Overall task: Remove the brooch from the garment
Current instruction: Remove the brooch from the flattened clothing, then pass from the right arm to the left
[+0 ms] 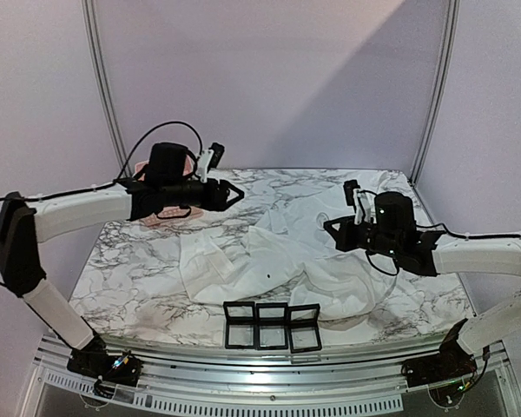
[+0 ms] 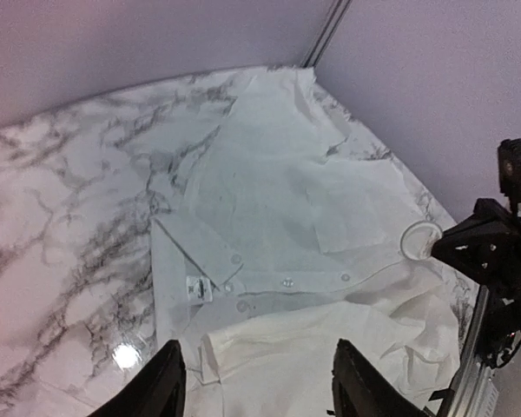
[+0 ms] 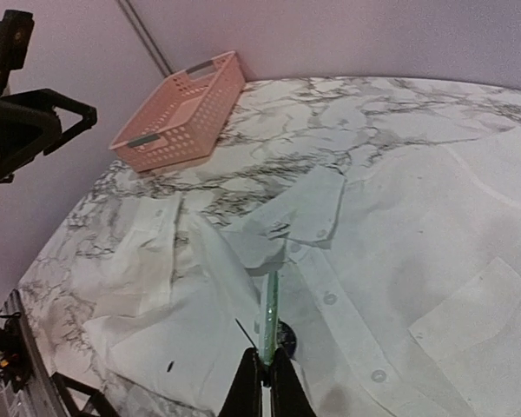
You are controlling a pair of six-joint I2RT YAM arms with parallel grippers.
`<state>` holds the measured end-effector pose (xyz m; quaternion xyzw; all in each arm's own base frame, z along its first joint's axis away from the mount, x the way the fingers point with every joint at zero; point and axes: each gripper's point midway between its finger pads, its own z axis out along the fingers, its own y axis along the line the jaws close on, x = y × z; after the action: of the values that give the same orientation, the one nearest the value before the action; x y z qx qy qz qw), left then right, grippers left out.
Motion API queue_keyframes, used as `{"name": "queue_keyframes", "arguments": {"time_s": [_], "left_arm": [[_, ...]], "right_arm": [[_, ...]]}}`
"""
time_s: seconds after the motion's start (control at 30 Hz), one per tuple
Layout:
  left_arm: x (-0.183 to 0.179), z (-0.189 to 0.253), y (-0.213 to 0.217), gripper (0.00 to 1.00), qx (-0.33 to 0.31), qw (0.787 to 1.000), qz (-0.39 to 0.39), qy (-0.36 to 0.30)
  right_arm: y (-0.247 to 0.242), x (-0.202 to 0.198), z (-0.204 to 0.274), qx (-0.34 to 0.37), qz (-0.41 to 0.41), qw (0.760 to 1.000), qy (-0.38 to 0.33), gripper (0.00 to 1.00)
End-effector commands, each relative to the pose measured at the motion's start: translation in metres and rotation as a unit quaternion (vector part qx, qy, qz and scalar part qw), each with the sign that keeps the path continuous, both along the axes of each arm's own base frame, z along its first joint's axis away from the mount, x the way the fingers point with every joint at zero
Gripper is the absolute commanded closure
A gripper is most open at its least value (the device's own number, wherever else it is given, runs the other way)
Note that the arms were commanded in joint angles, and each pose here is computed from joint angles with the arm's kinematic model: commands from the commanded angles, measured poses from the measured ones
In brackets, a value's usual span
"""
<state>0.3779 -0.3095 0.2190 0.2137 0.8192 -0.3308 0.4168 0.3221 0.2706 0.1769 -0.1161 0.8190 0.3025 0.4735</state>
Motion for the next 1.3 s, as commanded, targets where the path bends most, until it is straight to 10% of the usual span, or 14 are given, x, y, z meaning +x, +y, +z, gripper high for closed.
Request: {"name": "queue_keyframes", "arguments": {"time_s": [0.0, 0.53, 1.27], "left_arm": [[-0.012, 0.05, 0.009, 0.36, -0.024, 0.995, -0.019, -0.093], [-0.149, 0.059, -0.074, 0.33, -0.132, 0.934, -0.333, -0.008], [-0.14, 0.037, -0.08, 0.49, -0.101, 0.944, -0.313, 0.021]], "right_arm": [[0.021, -0.032, 0.039, 0.067, 0.121, 0.99, -0.032, 1.0], [0.09, -0.067, 0.066, 0.08, 0.338, 0.936, 0.052, 1.0], [0.101, -0.085, 0.077, 0.094, 0.394, 0.912, 0.06, 1.0]]}}
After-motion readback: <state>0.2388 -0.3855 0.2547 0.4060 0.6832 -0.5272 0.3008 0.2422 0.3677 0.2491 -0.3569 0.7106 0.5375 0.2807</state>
